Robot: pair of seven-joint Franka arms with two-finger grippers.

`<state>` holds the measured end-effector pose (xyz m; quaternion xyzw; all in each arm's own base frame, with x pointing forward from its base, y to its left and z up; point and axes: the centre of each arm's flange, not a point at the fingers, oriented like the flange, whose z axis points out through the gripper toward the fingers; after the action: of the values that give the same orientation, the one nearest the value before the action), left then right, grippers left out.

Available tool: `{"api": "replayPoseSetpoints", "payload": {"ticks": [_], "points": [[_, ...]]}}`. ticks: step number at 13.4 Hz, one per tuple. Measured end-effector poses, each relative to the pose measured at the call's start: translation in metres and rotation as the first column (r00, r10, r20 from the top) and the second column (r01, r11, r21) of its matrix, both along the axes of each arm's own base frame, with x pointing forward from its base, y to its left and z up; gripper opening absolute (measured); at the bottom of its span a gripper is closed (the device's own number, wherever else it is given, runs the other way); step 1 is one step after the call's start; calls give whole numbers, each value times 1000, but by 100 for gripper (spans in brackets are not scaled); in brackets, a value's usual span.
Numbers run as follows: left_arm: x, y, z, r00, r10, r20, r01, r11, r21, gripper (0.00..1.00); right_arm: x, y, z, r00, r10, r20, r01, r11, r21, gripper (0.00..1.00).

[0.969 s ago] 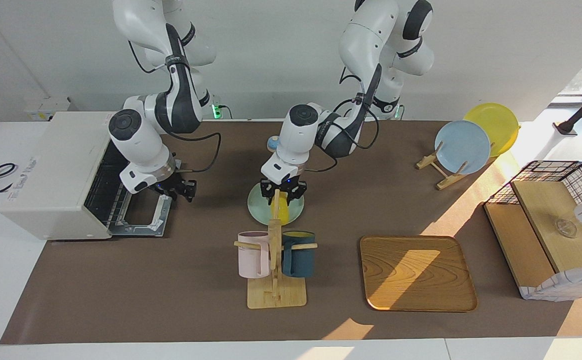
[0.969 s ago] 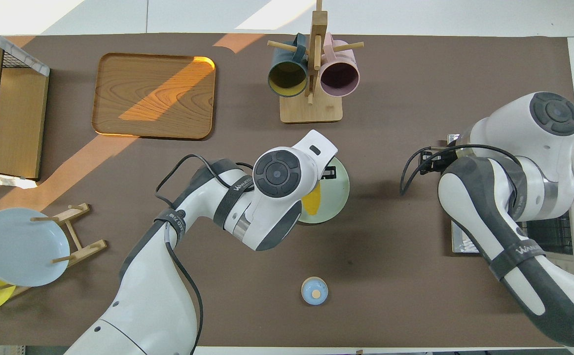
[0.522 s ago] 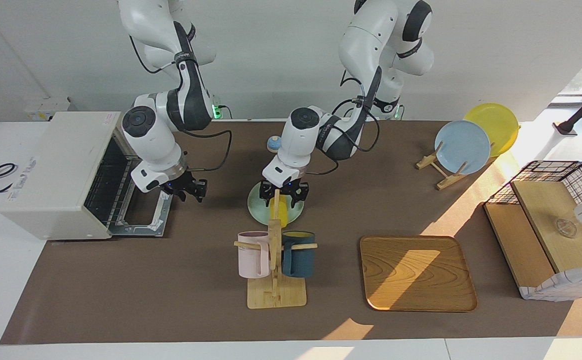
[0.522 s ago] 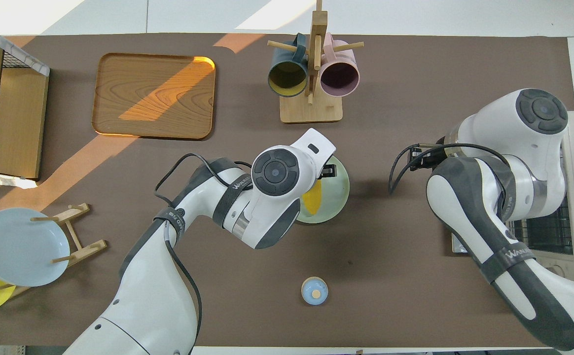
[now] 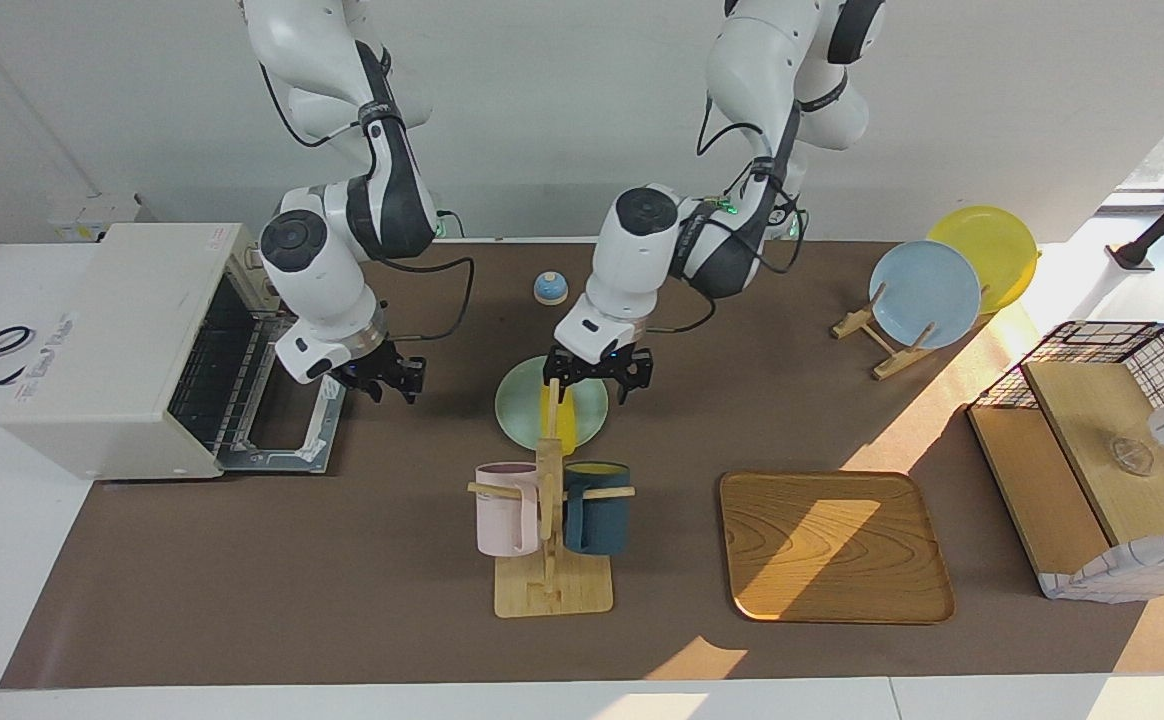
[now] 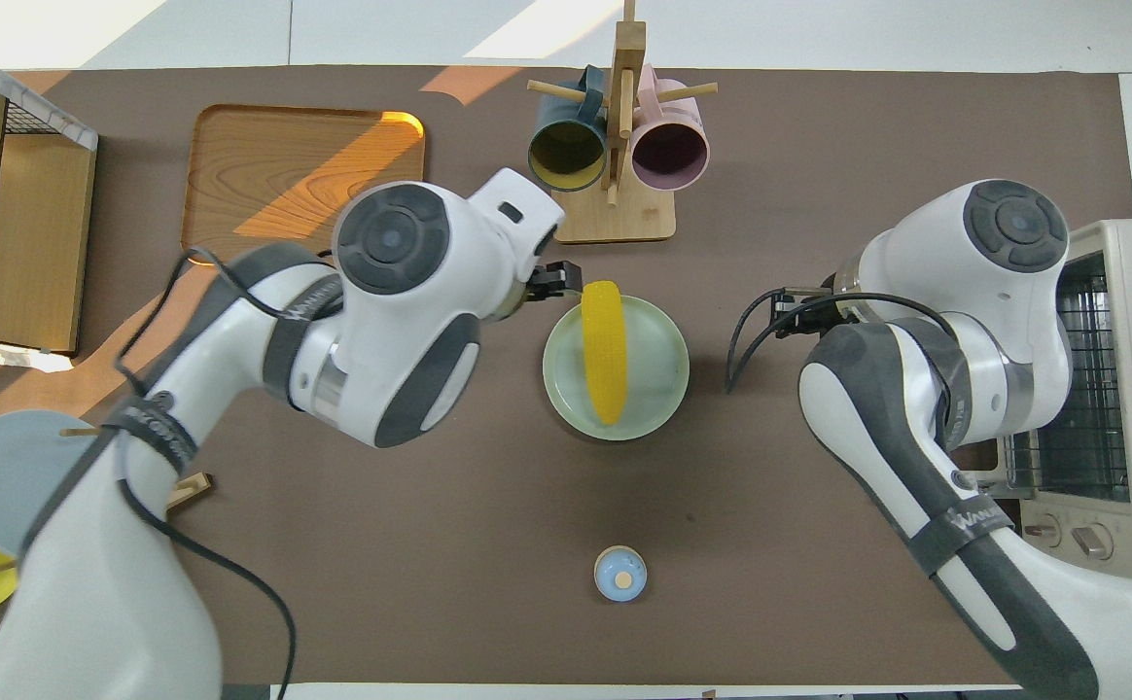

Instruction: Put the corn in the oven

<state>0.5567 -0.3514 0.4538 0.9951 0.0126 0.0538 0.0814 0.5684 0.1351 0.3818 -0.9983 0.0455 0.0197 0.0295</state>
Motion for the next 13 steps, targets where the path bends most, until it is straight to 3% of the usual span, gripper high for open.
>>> {"api": "replayPoseSetpoints", "payload": {"ticks": [3, 7, 10, 13], "points": [[30, 84, 56, 999, 39, -2, -39, 999, 15, 100, 0, 111, 9, 999, -37, 15, 37, 999, -3, 51], [58, 202, 101, 999, -29, -46, 32, 998, 58, 100, -20, 261, -31, 997, -63, 49, 66, 996, -68, 47], [46, 257, 124, 993, -65, -96, 72, 994, 80, 100, -23, 275, -55, 995, -62, 74, 65, 997, -51, 47], [27, 268, 134, 987, -77, -141, 94, 988, 121, 100, -30, 270, -78, 993, -62, 103, 65, 998, -26, 44]]}}
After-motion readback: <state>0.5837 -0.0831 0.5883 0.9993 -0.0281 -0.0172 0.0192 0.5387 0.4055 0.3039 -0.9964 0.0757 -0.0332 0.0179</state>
